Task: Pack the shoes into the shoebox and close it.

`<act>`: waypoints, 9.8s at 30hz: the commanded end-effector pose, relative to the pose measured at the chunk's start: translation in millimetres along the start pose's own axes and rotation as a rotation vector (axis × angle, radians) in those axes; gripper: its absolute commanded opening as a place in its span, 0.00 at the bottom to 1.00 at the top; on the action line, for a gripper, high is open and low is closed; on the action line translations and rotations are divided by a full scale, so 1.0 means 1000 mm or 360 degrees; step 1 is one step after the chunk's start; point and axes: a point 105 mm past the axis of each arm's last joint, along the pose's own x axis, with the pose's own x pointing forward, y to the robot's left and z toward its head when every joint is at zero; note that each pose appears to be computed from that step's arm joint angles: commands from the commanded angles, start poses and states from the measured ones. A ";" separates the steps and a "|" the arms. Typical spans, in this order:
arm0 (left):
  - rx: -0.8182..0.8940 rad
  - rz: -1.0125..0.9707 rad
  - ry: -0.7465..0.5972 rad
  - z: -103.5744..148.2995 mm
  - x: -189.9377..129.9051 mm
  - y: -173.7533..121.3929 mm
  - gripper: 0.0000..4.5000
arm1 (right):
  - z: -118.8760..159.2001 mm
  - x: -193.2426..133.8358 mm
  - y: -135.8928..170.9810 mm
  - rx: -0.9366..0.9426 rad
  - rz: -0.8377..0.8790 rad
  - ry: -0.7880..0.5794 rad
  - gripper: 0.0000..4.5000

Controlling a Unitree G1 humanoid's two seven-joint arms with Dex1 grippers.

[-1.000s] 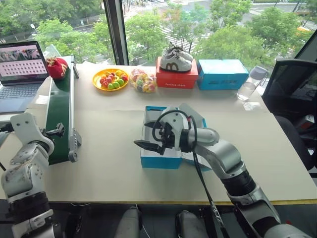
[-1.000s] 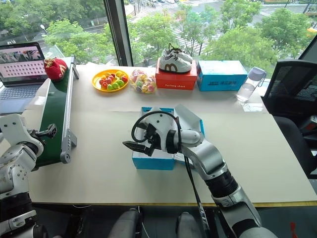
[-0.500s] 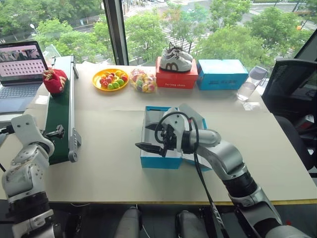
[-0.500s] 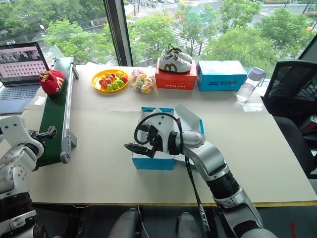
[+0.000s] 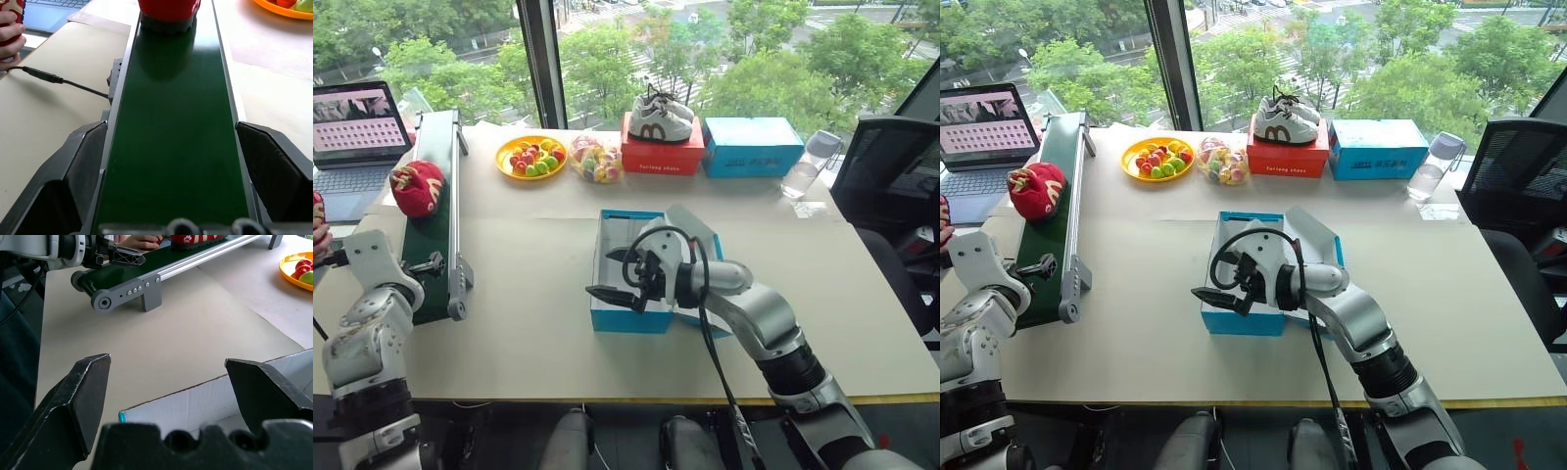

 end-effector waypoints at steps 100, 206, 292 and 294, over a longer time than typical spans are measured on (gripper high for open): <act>0.0240 -0.1769 -0.0268 -0.013 -0.108 -0.239 0.99 | -0.024 -0.057 -0.092 0.1185 -0.0857 0.0829 0.25; -0.0099 -0.0141 -0.0118 0.015 -0.001 -0.053 1.00 | -0.002 -0.031 -0.032 -0.0265 -0.0390 0.0070 0.95; -0.0623 -0.1504 -0.0697 0.105 -0.103 -0.227 0.03 | 0.071 -0.016 -0.056 0.1176 -0.0329 -0.0610 1.00; -0.0625 -0.1623 -0.0638 0.097 -0.115 -0.247 0.03 | 0.080 -0.016 -0.056 0.1356 -0.0249 -0.0677 1.00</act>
